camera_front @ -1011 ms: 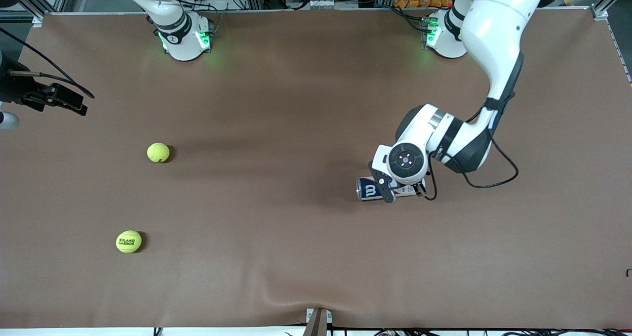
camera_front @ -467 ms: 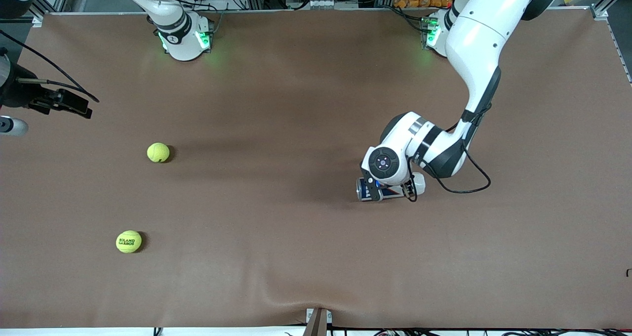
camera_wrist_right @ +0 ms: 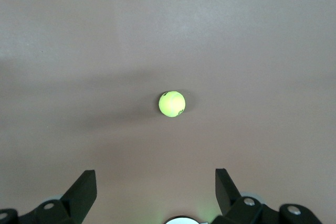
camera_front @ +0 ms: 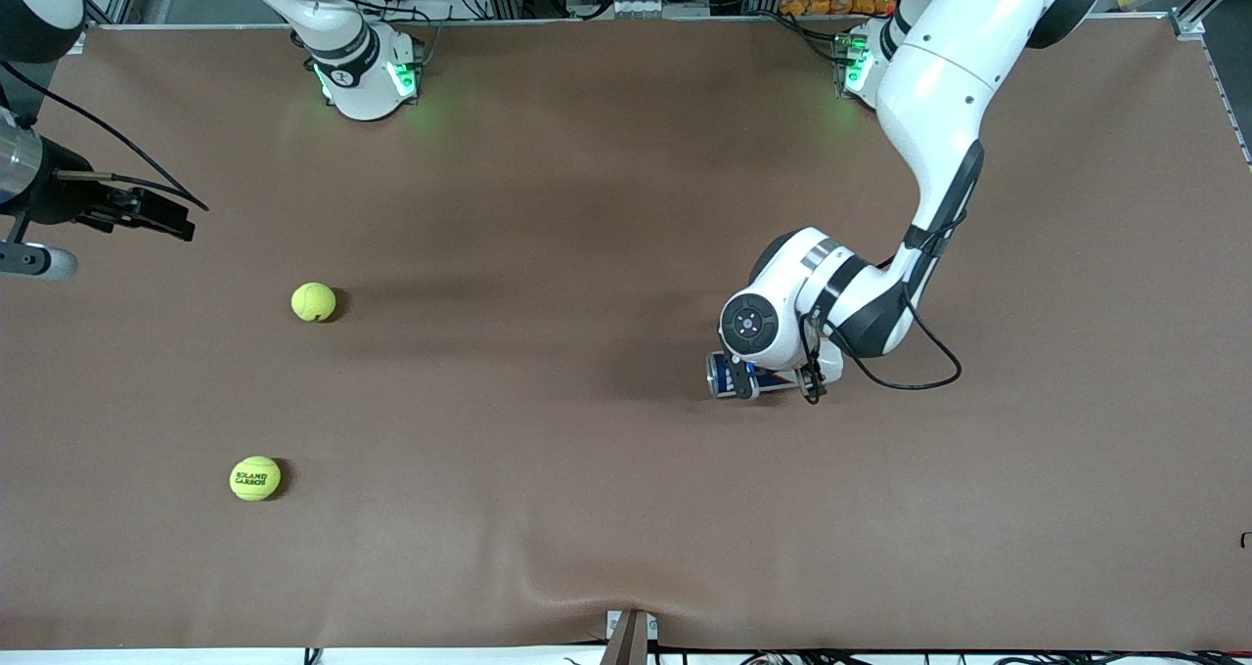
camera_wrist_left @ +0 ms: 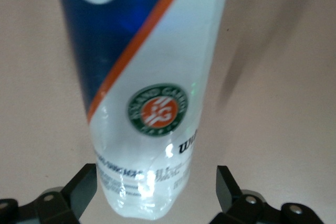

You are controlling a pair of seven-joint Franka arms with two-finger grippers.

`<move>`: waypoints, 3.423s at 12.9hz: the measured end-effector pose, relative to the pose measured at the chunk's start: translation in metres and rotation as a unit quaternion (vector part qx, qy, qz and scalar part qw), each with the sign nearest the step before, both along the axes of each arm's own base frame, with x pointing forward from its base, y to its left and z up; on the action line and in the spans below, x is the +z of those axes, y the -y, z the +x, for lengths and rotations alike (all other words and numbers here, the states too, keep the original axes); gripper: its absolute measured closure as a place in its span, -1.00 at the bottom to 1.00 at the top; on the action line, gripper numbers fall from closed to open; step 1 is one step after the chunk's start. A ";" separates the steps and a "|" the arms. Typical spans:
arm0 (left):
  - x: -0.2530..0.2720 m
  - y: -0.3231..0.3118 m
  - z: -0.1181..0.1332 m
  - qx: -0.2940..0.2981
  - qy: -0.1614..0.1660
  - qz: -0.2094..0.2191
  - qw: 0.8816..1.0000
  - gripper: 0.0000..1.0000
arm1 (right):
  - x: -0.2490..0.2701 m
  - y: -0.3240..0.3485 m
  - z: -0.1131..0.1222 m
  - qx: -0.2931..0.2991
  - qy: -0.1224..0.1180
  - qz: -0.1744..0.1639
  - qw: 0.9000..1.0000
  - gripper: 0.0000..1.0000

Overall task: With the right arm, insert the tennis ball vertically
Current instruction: 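Hold the can with the left gripper while the right gripper grasps a ball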

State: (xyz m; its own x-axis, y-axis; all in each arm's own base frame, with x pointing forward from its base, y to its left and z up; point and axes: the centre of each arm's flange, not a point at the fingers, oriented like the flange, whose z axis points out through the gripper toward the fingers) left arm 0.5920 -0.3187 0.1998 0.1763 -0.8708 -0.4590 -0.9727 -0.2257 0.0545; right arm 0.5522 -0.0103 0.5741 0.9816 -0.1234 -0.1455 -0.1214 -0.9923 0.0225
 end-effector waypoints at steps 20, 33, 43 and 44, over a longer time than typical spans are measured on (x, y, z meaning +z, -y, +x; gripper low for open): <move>-0.022 0.002 -0.007 0.023 0.015 0.039 0.999 -1.00 | -0.218 0.022 -0.032 -0.020 0.014 0.001 1.000 -1.00; -0.029 0.013 -0.016 -0.002 0.015 0.062 0.998 -0.60 | -0.347 0.023 -0.045 -0.023 0.003 0.006 1.000 -1.00; -0.024 0.030 -0.014 -0.014 0.038 0.038 0.998 -0.53 | -0.388 0.024 -0.054 -0.026 -0.012 0.009 1.000 -1.00; -0.020 0.038 -0.013 -0.014 0.052 0.025 0.998 -0.53 | -0.388 0.024 -0.054 -0.026 -0.012 0.009 1.000 -1.00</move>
